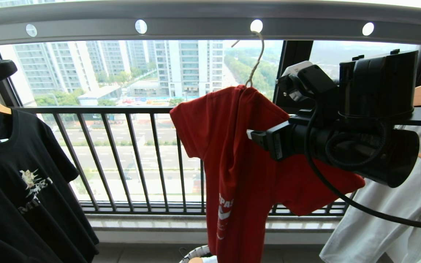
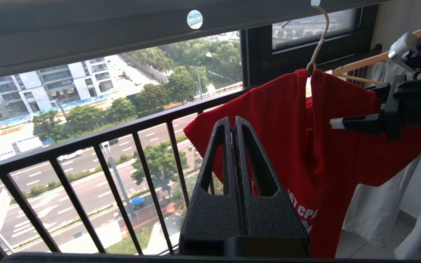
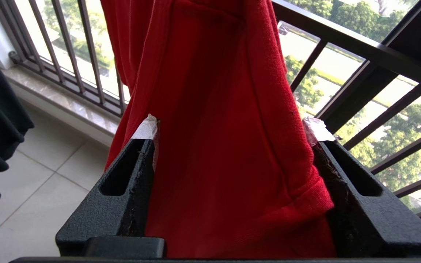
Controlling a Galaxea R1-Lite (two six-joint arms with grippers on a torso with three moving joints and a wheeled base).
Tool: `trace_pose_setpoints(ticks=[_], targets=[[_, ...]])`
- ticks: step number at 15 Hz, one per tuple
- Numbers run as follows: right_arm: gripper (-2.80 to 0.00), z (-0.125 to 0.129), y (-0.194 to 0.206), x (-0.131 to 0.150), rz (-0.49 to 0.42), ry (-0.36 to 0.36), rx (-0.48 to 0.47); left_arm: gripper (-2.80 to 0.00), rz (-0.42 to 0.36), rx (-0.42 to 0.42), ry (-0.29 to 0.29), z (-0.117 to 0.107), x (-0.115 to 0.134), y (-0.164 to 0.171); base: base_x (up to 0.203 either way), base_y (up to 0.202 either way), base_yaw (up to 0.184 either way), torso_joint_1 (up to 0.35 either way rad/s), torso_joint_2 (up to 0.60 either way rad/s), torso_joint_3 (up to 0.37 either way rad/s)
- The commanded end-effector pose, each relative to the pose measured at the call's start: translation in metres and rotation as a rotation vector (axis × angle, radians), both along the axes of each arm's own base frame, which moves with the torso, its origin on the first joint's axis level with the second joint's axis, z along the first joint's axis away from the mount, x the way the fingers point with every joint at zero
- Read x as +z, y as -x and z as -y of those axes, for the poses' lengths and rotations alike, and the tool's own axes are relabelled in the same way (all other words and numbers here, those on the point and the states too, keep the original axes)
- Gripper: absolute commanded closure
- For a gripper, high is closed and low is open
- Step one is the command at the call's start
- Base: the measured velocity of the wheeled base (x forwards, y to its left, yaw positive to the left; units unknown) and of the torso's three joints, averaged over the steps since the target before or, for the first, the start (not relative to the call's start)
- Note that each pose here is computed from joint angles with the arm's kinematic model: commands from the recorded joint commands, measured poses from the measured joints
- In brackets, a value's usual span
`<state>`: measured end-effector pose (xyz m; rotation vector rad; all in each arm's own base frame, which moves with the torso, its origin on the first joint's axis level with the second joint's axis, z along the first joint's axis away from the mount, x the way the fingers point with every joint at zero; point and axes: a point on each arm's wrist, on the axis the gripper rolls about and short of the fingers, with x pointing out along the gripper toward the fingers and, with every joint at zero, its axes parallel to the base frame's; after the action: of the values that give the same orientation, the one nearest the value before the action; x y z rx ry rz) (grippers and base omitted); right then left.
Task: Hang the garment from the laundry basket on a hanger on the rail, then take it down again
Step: Hang the clothes rack on the clothesline, then take the clothes off the clothes rack
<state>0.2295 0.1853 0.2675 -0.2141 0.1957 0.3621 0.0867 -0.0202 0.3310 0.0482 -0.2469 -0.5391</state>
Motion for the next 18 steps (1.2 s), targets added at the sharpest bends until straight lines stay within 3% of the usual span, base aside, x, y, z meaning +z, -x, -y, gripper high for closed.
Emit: trace_pose_setpoints(ticks=[1, 18], targets=[[-2.80, 0.012, 0.014, 0.001, 0.004, -0.004, -0.001, 0.00, 0.006, -0.001, 0.000, 0.000, 0.001, 0.001, 0.000, 0.000, 0.000, 0.000, 0.00, 0.000], [-2.80, 0.063, 0.054, -0.054, -0.147, 0.047, -0.051, 0.00, 0.015, -0.006, 0.004, 0.000, 0.002, 0.004, 0.000, 0.000, 0.000, 0.000, 0.00, 0.000]])
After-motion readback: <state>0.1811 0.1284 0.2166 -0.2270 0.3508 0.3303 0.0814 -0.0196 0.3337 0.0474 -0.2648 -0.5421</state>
